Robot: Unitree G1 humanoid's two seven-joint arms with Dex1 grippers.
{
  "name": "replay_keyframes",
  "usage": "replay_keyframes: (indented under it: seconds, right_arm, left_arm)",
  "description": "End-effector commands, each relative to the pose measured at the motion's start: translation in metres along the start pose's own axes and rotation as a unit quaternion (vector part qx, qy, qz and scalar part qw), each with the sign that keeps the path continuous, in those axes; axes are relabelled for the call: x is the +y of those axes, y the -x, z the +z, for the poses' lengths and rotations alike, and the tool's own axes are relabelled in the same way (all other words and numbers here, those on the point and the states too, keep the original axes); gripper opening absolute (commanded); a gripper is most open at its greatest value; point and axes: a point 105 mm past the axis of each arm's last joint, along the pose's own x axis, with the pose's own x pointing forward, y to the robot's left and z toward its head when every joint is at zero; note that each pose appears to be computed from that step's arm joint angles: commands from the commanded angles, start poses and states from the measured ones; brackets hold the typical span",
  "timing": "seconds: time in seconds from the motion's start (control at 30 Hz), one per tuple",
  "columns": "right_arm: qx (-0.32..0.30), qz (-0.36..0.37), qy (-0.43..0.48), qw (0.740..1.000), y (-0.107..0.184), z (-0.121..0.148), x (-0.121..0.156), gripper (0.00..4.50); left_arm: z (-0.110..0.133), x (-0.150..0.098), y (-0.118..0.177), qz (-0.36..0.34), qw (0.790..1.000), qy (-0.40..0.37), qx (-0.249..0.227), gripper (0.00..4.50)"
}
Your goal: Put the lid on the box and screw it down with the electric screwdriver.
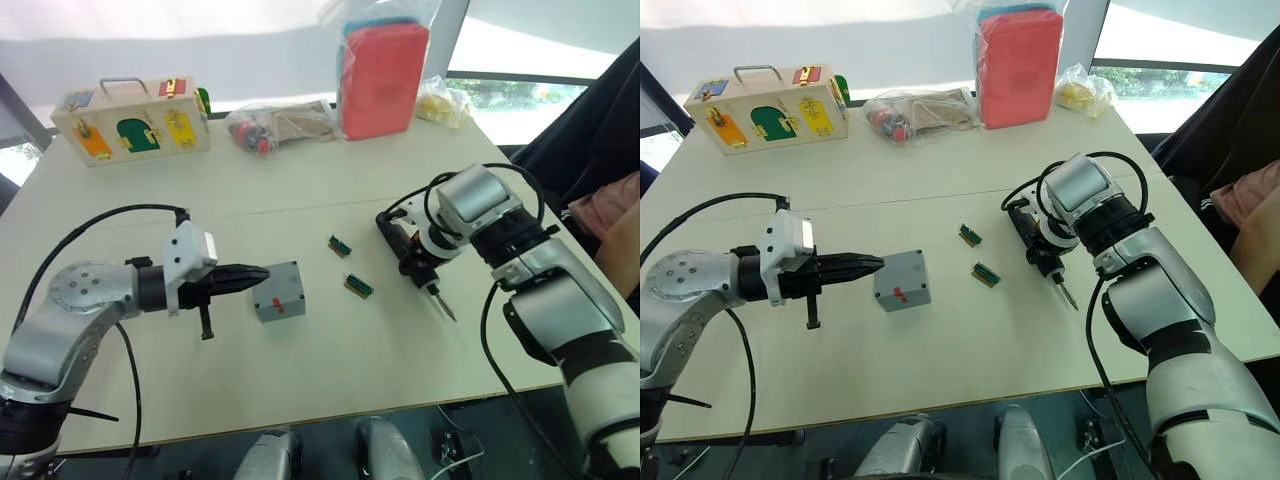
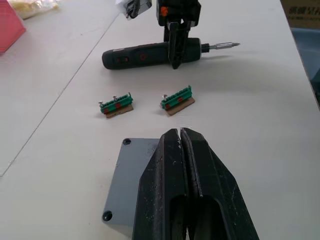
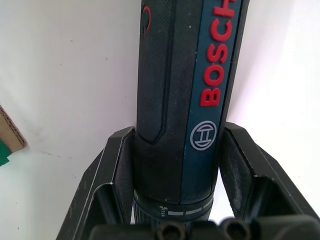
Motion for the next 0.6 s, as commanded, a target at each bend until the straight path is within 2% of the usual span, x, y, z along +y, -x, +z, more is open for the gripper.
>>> replay_keyframes:
  seconds: [0.03,0.07,0.17,0.2,0.27,0.33,0.43,0.53,0.6]
  right_arm:
    - [-0.105,-0.018,0.0,0.994,0.036,0.04,-0.009,1.91]
    - [-0.137,-0.011,0.006,0.99,0.047,0.051,-0.007,1.91]
    - [-0.182,0.034,0.029,0.982,0.064,0.065,0.008,1.91]
    - [-0.247,0.063,0.081,0.964,0.079,0.079,0.022,1.91]
    - [-0.37,0.148,0.138,0.906,0.117,0.099,0.062,1.91]
    - [-0.483,0.177,0.176,0.839,0.144,0.108,0.086,1.91]
    - [-0.578,0.21,0.175,0.769,0.163,0.102,0.099,1.91]
    - [-0.668,0.263,0.167,0.676,0.179,0.093,0.119,1.91]
    - [-0.701,0.283,0.174,0.631,0.182,0.085,0.129,1.91]
  left_arm:
    - [0.007,0.006,0.007,0.016,1.0,-0.014,0.0,0.0]
    - [0.007,0.007,0.007,0.018,1.0,-0.014,0.003,0.0]
    - [0.006,0.009,0.009,0.019,1.0,-0.013,0.006,0.0]
    - [0.005,0.009,0.009,0.018,1.0,-0.019,0.012,0.0]
    - [0.005,0.01,0.011,0.016,0.999,-0.023,0.021,0.0]
    - [0.003,0.014,0.016,0.021,0.999,-0.021,0.027,0.0]
    - [0.0,0.016,0.013,0.024,0.999,-0.02,0.037,0.0]
    - [-0.008,0.019,0.011,0.02,0.999,-0.015,0.047,0.0]
    - [-0.012,0.02,0.008,0.017,0.999,-0.01,0.05,0.0]
